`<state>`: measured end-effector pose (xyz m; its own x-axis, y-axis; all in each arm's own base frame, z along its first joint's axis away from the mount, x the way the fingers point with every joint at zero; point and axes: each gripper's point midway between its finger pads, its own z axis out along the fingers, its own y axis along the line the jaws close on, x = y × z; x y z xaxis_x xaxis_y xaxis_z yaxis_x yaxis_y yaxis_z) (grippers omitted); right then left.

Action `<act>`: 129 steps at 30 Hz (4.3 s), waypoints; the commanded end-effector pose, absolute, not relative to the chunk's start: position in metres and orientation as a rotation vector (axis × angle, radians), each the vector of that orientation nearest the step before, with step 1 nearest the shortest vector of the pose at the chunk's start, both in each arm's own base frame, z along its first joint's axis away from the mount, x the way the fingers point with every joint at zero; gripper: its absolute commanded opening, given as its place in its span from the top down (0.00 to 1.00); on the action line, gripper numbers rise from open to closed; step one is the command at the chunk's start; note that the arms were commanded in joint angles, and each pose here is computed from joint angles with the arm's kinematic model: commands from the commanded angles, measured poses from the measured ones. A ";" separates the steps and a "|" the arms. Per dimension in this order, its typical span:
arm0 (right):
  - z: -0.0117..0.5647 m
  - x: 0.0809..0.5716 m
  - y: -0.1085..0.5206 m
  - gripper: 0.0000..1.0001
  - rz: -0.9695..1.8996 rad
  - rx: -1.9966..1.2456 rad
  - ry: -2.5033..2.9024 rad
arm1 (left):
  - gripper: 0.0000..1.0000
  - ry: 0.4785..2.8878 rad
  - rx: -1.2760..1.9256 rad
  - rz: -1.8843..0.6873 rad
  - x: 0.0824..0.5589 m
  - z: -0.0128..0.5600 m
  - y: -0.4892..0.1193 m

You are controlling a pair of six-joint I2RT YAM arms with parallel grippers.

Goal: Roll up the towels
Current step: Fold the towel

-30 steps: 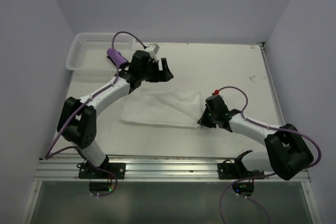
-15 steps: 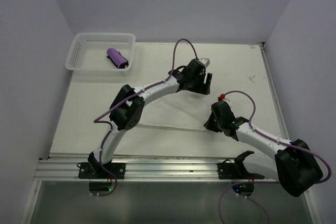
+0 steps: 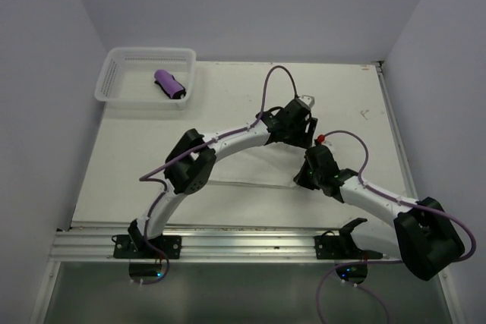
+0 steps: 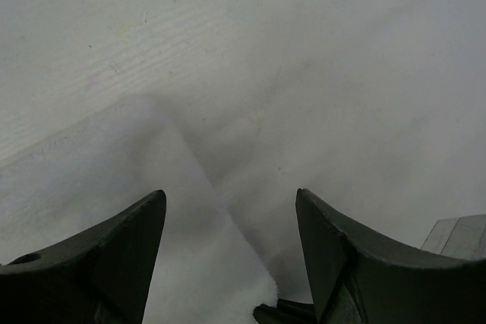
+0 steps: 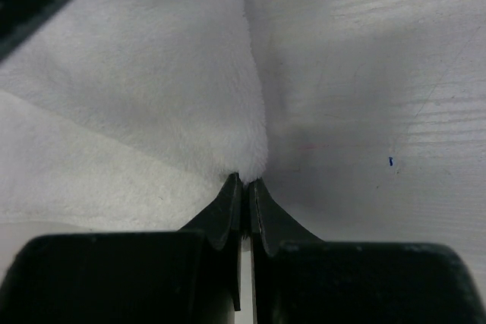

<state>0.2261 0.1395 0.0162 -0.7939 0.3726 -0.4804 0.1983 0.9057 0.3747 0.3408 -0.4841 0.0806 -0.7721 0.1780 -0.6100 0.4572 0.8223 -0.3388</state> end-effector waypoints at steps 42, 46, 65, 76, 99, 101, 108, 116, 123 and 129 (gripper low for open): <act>0.010 0.194 0.125 1.00 0.444 0.339 2.486 | 0.63 2.614 0.209 -0.217 0.384 -0.046 -0.436; 0.014 0.192 0.124 1.00 0.449 0.318 2.475 | 0.81 2.603 0.186 -0.239 0.385 -0.040 -0.437; 0.019 0.185 0.105 1.00 0.241 0.307 2.587 | 1.00 2.308 0.033 -0.898 0.435 0.103 -0.457; 0.051 0.196 0.107 1.00 -0.060 0.053 2.558 | 1.00 2.220 0.044 -1.092 0.447 0.138 -0.442; 0.063 0.195 0.156 1.00 0.043 -0.088 2.505 | 1.00 2.182 -0.004 -1.118 0.442 0.144 -0.397; 0.063 0.196 0.161 1.00 0.060 -0.094 2.505 | 1.00 2.178 -0.003 -1.122 0.443 0.145 -0.396; 0.060 0.193 0.142 1.00 -0.054 0.033 2.509 | 0.82 2.152 0.030 -1.175 0.448 0.154 -0.406; 0.037 0.184 0.157 1.00 0.121 0.138 2.530 | 0.33 2.160 0.087 -1.129 0.442 0.161 -0.413; 0.029 0.185 0.160 1.00 0.216 0.242 2.480 | 0.31 2.233 0.184 -1.002 0.419 0.159 -0.433; 0.023 0.185 0.154 1.00 0.278 0.358 2.451 | 0.40 2.287 0.270 -0.948 0.381 0.149 -0.449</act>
<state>0.1805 0.1476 0.0221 -0.7860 0.2246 -0.5760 0.1344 0.9715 0.1954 0.3979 -0.4491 0.1349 -0.7925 -0.0950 -0.6024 0.3763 0.7011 -0.6057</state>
